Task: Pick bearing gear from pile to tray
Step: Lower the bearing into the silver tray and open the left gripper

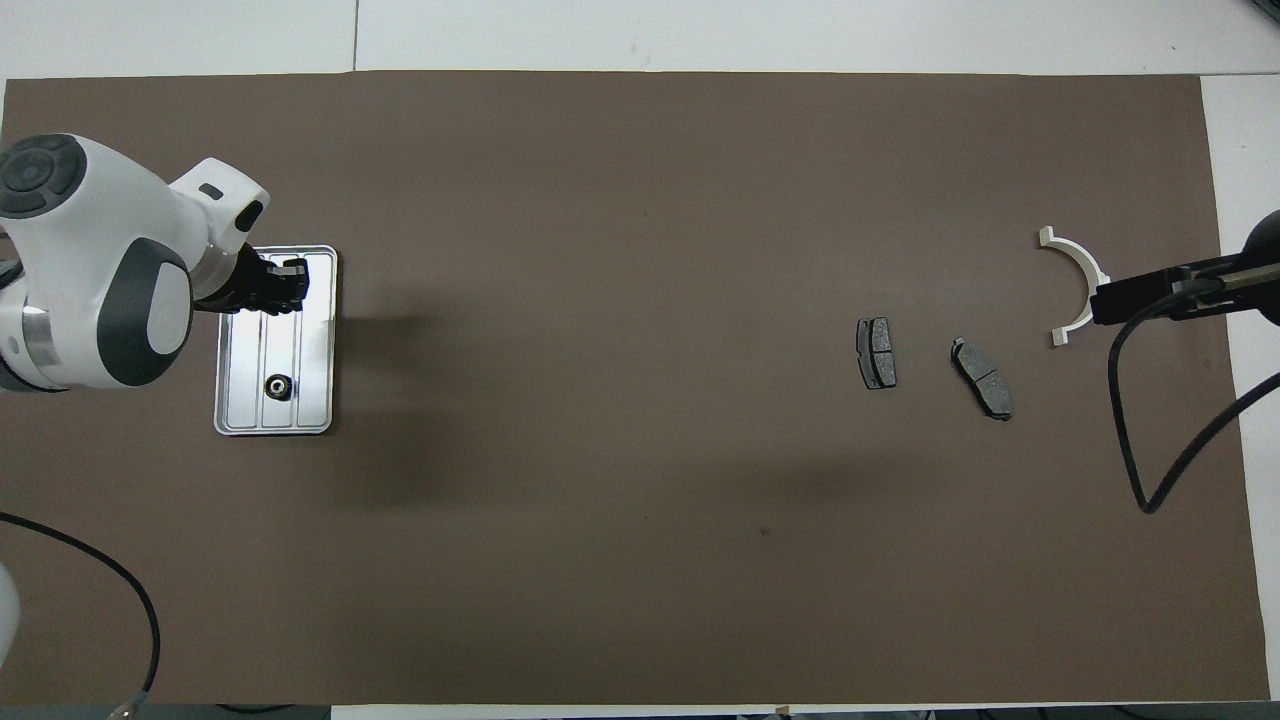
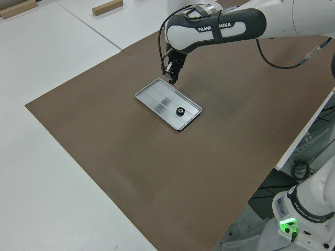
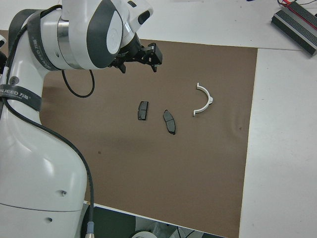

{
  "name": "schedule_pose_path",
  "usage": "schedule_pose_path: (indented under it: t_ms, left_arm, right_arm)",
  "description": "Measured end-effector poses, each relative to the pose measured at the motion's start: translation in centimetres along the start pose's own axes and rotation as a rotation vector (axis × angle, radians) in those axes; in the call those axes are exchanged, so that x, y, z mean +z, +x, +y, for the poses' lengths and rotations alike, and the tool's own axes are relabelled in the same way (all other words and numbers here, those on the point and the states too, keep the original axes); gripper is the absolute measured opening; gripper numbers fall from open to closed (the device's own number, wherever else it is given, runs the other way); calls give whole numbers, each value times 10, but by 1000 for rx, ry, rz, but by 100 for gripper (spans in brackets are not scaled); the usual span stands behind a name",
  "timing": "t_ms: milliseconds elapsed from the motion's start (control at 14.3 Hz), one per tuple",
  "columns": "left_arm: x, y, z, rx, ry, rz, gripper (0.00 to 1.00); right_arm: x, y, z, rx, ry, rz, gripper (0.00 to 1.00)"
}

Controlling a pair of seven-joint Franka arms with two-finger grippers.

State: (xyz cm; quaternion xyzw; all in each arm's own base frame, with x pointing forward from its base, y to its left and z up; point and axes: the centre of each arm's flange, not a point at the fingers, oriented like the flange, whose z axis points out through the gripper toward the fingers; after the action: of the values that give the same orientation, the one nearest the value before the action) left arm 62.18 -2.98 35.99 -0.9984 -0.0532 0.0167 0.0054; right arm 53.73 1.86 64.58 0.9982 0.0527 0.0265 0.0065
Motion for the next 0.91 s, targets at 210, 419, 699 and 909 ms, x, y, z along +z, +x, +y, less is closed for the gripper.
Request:
schedule_pose_path:
  t_ms: [210, 419, 699, 909]
  left_arm:
    - [15, 6, -25, 75, -4, 17, 24]
    - [35, 10, -24, 95, -8, 51, 24]
    - [54, 5, -22, 101, -10, 53, 24]
    - [60, 2, -22, 106, -10, 53, 24]
  right_arm:
    - [0, 0, 2, 3, 1, 0, 100]
    - [0, 0, 2, 3, 1, 0, 100]
    - [-3, -2, 2, 4, 1, 4, 100]
    - [-4, -3, 2, 4, 0, 7, 100]
